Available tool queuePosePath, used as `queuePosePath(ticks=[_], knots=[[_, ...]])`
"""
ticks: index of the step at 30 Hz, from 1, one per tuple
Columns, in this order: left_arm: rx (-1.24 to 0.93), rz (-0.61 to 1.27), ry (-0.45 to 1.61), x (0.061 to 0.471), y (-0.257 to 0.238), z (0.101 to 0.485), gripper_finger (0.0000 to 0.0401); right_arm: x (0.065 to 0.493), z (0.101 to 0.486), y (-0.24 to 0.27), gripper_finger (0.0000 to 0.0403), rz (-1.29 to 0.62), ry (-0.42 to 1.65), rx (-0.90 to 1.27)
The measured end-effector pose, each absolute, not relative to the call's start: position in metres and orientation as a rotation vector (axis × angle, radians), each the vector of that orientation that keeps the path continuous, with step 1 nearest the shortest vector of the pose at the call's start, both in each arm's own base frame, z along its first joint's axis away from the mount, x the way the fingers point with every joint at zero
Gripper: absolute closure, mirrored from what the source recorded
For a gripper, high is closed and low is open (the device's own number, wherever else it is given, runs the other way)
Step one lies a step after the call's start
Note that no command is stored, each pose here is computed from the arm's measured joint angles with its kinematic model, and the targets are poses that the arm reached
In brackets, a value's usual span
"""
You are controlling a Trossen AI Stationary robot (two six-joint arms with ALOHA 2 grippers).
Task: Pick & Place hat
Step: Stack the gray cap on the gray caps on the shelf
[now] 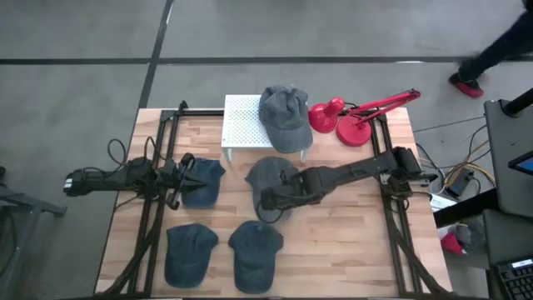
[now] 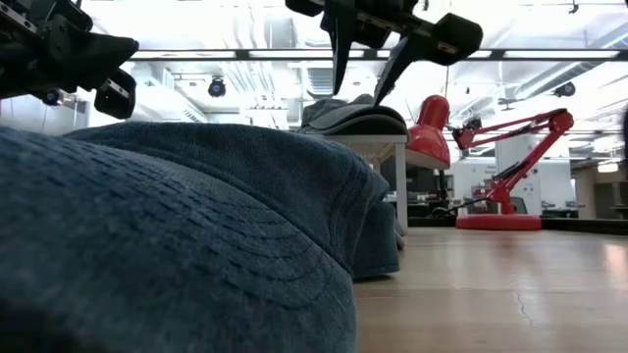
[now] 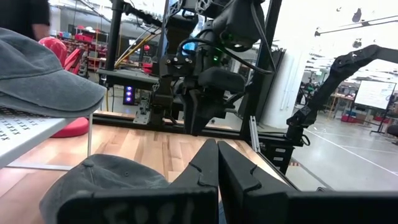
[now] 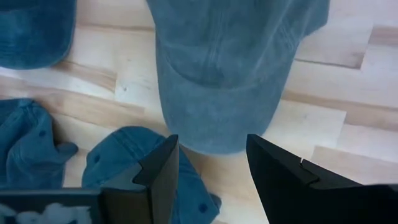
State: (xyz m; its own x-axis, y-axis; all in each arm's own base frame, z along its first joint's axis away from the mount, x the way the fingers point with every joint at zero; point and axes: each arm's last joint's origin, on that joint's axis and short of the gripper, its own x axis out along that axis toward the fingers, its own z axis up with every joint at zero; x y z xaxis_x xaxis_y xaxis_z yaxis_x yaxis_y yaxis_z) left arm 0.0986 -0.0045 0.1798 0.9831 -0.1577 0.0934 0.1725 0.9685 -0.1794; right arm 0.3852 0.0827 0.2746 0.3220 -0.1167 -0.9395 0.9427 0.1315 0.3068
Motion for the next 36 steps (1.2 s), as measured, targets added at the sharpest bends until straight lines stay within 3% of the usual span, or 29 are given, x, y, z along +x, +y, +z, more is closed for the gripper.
queuePosePath(ticks=[19,36], knots=[[-0.17,-0.166,-0.08,0.099,-0.005,0.18,0.0401,0.389,0.272,0.071,0.0214,-0.954,0.883,1.11],[-0.144,-0.165,-0.082,0.099,-0.005,0.18,0.0401,0.397,0.245,0.053,0.0125,-0.95,0.818,1.161]])
